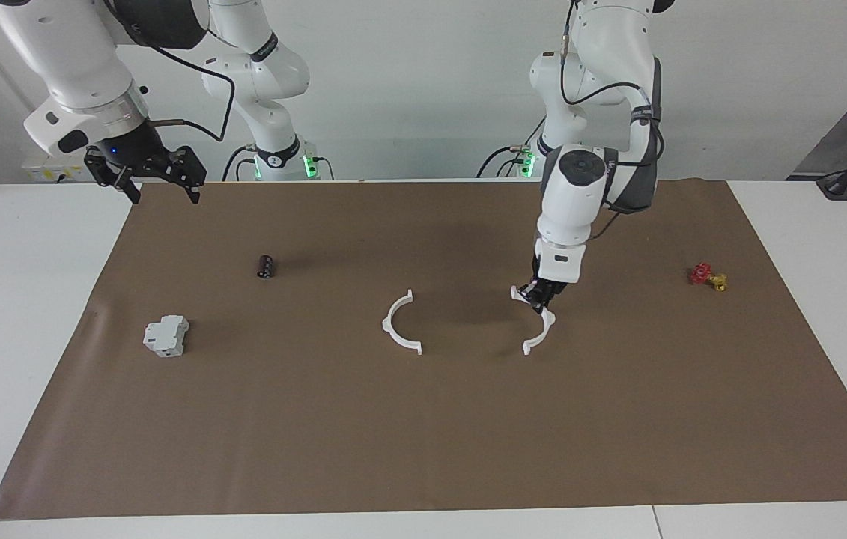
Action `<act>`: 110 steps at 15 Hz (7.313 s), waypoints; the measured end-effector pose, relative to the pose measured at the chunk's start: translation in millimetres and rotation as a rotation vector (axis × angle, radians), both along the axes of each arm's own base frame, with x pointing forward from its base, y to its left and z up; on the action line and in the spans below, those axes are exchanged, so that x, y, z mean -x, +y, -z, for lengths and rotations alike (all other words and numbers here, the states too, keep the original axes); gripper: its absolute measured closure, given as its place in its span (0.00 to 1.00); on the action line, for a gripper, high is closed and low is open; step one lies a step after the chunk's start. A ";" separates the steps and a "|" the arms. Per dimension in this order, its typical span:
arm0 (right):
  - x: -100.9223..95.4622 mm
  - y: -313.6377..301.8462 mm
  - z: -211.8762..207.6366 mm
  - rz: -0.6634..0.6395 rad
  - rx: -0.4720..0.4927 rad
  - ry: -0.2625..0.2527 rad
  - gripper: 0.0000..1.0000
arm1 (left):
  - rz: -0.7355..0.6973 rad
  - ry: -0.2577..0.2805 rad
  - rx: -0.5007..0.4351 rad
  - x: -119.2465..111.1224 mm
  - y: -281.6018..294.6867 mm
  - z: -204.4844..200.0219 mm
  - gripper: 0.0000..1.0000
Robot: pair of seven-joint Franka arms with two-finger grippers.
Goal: Assemble drain pipe with both arms
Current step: 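Lift and carry the half-ring with the left gripper toward the placed half, then align the held half-ring against the placed half with the left gripper, then lower the half-ring to close the ring and open the left gripper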
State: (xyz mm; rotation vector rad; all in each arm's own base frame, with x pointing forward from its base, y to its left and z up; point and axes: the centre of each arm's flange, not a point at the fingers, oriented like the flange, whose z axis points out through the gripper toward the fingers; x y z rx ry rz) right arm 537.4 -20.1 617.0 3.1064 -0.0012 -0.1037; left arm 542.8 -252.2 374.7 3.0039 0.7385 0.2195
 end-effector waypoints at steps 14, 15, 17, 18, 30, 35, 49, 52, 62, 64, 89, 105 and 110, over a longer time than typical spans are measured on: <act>0.0 0.0 0.0 0.000 0.000 0.000 0.00 | -0.017 0.034 -0.029 26.5 -154.6 51.2 0.93; 0.0 0.0 0.0 0.000 0.000 0.000 0.00 | -0.013 0.037 -0.032 29.1 -157.1 51.8 0.93; 0.0 0.0 0.0 0.000 0.000 0.000 0.00 | -0.007 0.049 -0.043 38.3 -162.2 58.1 0.93; 0.0 0.0 0.0 0.000 0.000 0.000 0.00 | -0.006 0.058 -0.050 45.2 -165.3 63.6 0.93; 0.0 0.0 0.0 0.000 0.000 0.000 0.00 | -0.033 0.032 -0.023 53.6 -173.8 68.1 0.93; 0.0 0.0 0.0 0.000 0.000 0.000 0.00 | -0.042 0.019 -0.012 49.4 -171.0 67.2 0.93; 0.0 0.0 0.0 0.000 0.000 0.000 0.00 | -0.052 0.033 -0.022 51.0 -172.2 78.1 0.93; 0.0 0.0 0.0 0.000 0.000 0.000 0.00 | -0.083 0.036 -0.022 51.5 -172.4 78.2 0.93; 0.0 0.0 0.0 0.000 0.000 0.000 0.00 | -0.161 0.028 -0.003 50.0 -178.1 73.4 0.93; 0.0 0.0 0.0 0.000 0.000 0.000 0.00 | -0.158 0.026 -0.007 50.0 -178.0 74.4 0.93; 0.0 0.0 0.0 0.000 0.000 0.000 0.00 | -0.121 -0.001 -0.020 52.3 -182.5 75.2 0.93; 0.0 0.0 0.0 0.000 0.000 0.000 0.00 | -0.109 0.001 -0.032 54.3 -183.4 77.7 0.00; 0.0 0.0 0.0 0.000 0.000 0.000 0.00 | -0.099 0.029 -0.080 52.7 -177.1 74.4 0.00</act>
